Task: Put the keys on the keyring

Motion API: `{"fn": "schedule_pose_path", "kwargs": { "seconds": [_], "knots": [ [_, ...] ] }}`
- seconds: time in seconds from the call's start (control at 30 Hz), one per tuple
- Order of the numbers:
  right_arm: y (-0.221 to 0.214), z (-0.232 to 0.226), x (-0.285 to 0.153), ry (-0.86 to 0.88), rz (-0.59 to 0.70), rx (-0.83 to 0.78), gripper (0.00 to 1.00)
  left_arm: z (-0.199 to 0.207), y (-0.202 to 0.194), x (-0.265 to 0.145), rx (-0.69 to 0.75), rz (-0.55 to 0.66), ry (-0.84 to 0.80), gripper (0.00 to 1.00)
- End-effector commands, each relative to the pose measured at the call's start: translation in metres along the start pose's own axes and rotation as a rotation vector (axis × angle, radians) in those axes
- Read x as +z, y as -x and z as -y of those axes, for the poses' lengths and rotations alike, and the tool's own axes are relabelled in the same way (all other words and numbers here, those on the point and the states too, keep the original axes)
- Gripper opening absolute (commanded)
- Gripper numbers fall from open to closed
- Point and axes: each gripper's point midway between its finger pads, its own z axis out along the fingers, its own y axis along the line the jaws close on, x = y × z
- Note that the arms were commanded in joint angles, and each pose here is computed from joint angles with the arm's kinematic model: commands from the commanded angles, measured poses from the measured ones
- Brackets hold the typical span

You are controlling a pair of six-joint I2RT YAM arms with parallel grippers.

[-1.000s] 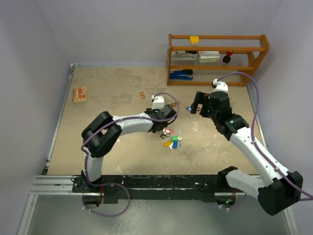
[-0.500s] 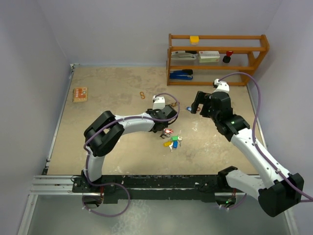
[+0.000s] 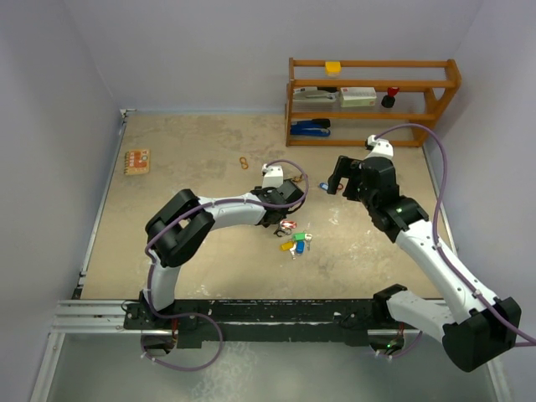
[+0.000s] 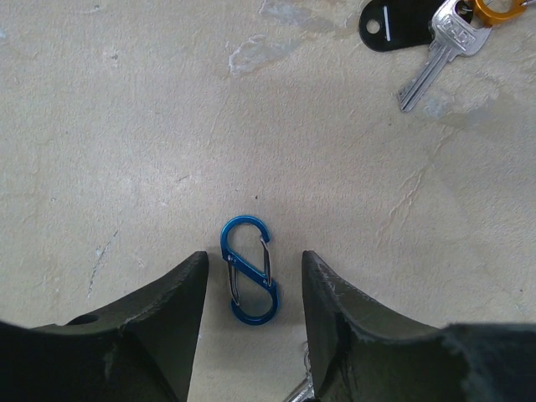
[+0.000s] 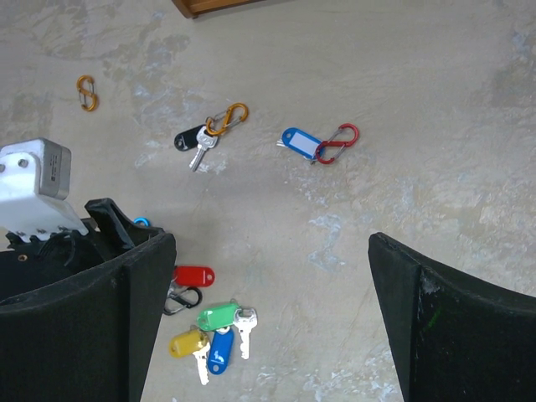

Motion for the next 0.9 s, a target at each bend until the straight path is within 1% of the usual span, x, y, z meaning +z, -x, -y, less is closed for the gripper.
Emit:
{"fn": "schedule_pose_path", "kwargs": {
  "seconds": [0.0, 0.27, 0.37, 0.43, 0.5, 0.53, 0.57, 0.6, 0.87],
  "knots": [
    [0.021, -0.002, -0.009, 0.008, 0.067, 0.022, 1.00, 0.006, 0.007, 0.002, -0.022, 0.015, -0.004, 0.45],
    [0.021, -0.002, -0.010, 0.008, 0.068, 0.023, 1.00, 0.003, 0.007, 0.003, -0.016, 0.019, 0.008, 0.41],
    [0.021, -0.002, -0.010, 0.008, 0.069, 0.022, 1.00, 0.002, 0.006, 0.004, -0.013, 0.018, 0.012, 0.39],
    [0.021, -0.002, -0.010, 0.007, 0.068, 0.022, 1.00, 0.001, 0.006, 0.004, -0.011, 0.018, 0.016, 0.36],
    [0.021, -0.002, -0.011, 0.008, 0.070, 0.023, 1.00, 0.001, 0.006, 0.005, -0.010, 0.020, 0.019, 0.25],
    [0.021, -0.002, -0.011, 0.008, 0.069, 0.023, 1.00, 0.000, 0.007, 0.005, -0.011, 0.022, 0.020, 0.16],
    [0.021, -0.002, -0.011, 0.007, 0.069, 0.023, 1.00, 0.000, 0.007, 0.004, -0.010, 0.023, 0.020, 0.06],
    [0.021, -0.002, -0.011, 0.007, 0.069, 0.022, 1.00, -0.001, 0.007, 0.004, -0.010, 0.023, 0.022, 0.00],
    [0.021, -0.002, -0.011, 0.007, 0.069, 0.023, 1.00, -0.003, 0.016, -0.001, -0.018, 0.049, 0.022, 0.00]
  ]
}}
